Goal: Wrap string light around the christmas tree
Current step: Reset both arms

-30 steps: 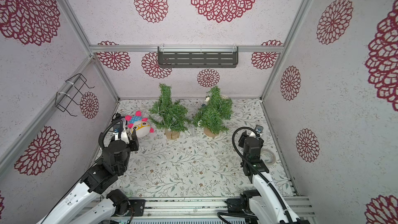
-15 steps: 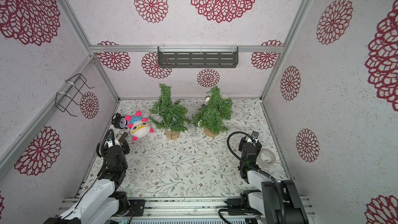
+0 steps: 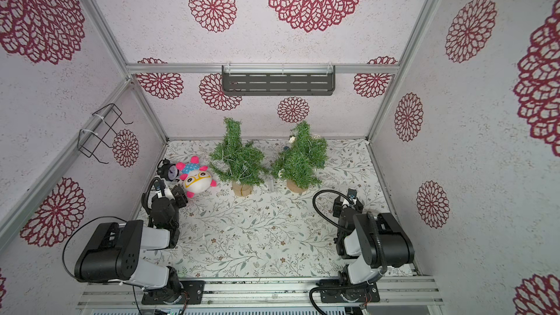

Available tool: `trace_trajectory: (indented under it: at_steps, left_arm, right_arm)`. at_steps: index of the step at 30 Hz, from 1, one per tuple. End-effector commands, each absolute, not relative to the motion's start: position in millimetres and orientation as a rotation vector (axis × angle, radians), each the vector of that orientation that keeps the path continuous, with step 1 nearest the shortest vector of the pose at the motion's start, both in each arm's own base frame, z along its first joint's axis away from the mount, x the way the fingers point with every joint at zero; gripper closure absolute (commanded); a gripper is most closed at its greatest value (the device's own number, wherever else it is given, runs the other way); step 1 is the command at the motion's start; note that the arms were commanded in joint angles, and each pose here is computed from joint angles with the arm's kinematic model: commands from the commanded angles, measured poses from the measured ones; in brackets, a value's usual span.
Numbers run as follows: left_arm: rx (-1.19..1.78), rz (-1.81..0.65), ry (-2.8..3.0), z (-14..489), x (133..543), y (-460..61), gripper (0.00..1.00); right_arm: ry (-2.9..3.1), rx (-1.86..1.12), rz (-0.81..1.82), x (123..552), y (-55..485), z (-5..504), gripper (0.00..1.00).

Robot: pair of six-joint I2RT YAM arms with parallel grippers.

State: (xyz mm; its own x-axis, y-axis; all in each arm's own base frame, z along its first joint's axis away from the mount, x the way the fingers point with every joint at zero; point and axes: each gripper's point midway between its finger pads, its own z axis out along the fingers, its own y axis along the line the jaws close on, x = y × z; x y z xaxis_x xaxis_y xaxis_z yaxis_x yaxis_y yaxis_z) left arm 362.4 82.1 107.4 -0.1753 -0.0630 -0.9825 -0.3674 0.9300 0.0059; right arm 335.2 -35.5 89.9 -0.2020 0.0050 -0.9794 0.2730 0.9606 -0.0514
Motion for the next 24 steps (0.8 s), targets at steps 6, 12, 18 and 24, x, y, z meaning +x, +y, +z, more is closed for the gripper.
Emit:
trace_trajectory:
  at_steps: [6,12,18,24]
  left_arm:
    - [-0.437,0.318,1.693,127.9,381.4,100.8,0.11]
    - [-0.48,0.345,1.727,124.0,385.4,108.0,0.02]
    - [-0.468,0.351,1.734,124.0,386.1,105.7,0.02]
    - [-0.465,0.352,1.735,124.1,386.6,105.2,0.02]
  right_arm:
    - [1.694,0.27,-0.264,361.0,-43.2,118.7,0.23]
    - [1.719,0.29,-0.274,367.0,-45.8,116.3,0.02]
    - [1.72,0.289,-0.274,366.7,-45.9,115.9,0.01]
    - [1.718,0.289,-0.273,366.9,-45.8,116.6,0.01]
